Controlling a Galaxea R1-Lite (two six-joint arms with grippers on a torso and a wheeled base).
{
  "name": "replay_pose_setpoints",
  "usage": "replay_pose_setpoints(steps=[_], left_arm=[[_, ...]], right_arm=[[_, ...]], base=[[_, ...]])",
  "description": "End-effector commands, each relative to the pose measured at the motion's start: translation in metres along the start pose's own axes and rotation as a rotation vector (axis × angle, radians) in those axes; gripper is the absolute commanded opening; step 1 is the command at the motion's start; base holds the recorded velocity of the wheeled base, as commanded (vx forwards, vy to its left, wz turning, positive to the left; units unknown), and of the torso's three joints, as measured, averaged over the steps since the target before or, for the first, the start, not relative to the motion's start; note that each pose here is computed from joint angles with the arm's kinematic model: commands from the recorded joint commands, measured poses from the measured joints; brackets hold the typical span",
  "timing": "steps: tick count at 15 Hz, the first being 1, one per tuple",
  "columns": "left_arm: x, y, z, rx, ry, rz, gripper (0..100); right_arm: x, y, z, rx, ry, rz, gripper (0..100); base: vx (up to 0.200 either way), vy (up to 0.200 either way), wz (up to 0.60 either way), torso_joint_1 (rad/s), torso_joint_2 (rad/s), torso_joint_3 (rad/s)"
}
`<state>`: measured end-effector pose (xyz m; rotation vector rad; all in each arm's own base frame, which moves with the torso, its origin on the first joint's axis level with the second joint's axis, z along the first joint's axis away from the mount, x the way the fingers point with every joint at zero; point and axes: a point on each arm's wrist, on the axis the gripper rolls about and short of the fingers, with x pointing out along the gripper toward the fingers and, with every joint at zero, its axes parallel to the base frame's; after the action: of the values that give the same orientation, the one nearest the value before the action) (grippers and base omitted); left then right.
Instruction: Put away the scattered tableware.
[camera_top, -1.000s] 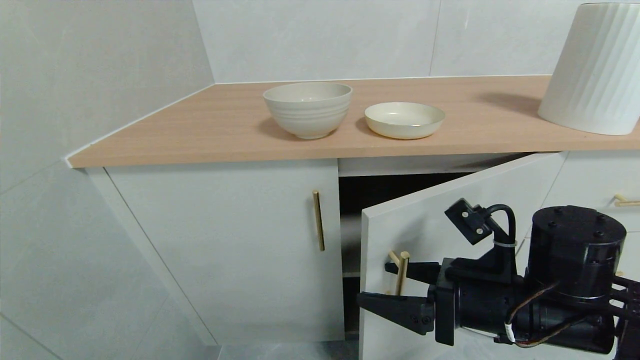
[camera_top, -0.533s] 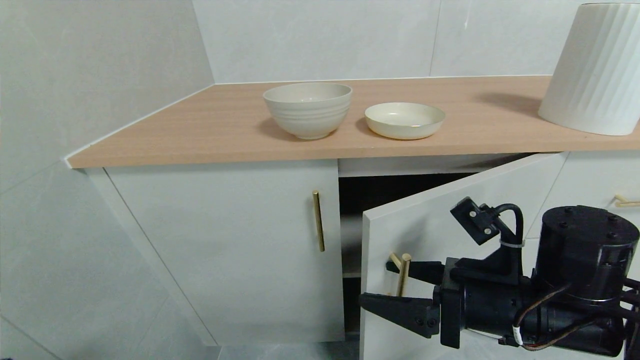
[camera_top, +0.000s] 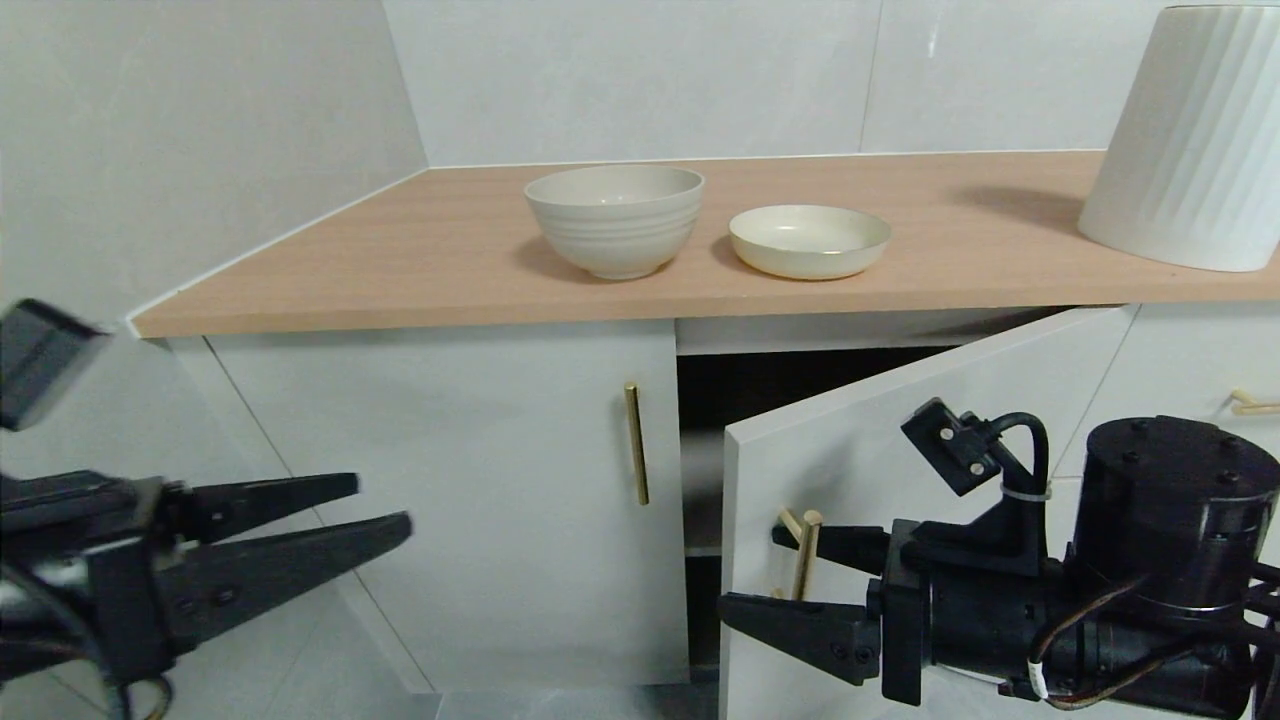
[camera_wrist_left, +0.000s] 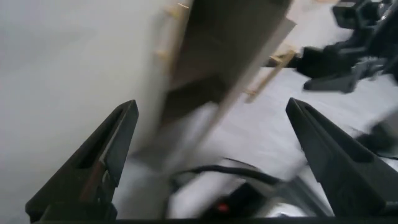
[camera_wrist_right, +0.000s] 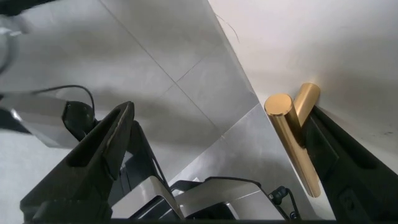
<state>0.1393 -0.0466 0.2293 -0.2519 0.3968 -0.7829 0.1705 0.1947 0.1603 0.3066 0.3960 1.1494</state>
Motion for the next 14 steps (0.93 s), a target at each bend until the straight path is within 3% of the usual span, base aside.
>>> replay_pose_setpoints(steps=[1,4,5,9,11,14], left_arm=[[0.061,0.014,-0.029,-0.112,0.196,-0.091,100],[0.069,0.010,-0.041,-0.114,0.221,-0.129,100],[0.070,0.010,-0.042,-0.114,0.223,-0.131,0],[0.085,0.012,-0.037,-0.109,0.226,-0.144,0],[0.109,0.020,-0.043,-0.109,0.242,-0.157,0],[0.147,0.030,-0.047,-0.087,0.209,-0.184,0]], right_arm=[[0.000,0.000,-0.002,0.004,0.010,0.000,100],[0.001,-0.001,-0.003,0.007,0.016,-0.002,100],[0.002,-0.002,-0.004,0.008,0.020,-0.004,100],[0.002,-0.001,-0.004,0.008,0.019,-0.002,100],[0.001,-0.001,-0.004,0.007,0.018,-0.002,100],[0.001,-0.001,-0.004,0.006,0.017,-0.001,100]], base=[[0.000,0.000,0.00,0.000,0.00,0.000],[0.000,0.000,0.00,0.000,0.00,0.000],[0.000,0.000,0.00,0.000,0.00,0.000],[0.000,0.000,0.00,0.000,0.00,0.000],[0.000,0.000,0.00,0.000,0.00,0.000],[0.000,0.000,0.00,0.000,0.00,0.000]])
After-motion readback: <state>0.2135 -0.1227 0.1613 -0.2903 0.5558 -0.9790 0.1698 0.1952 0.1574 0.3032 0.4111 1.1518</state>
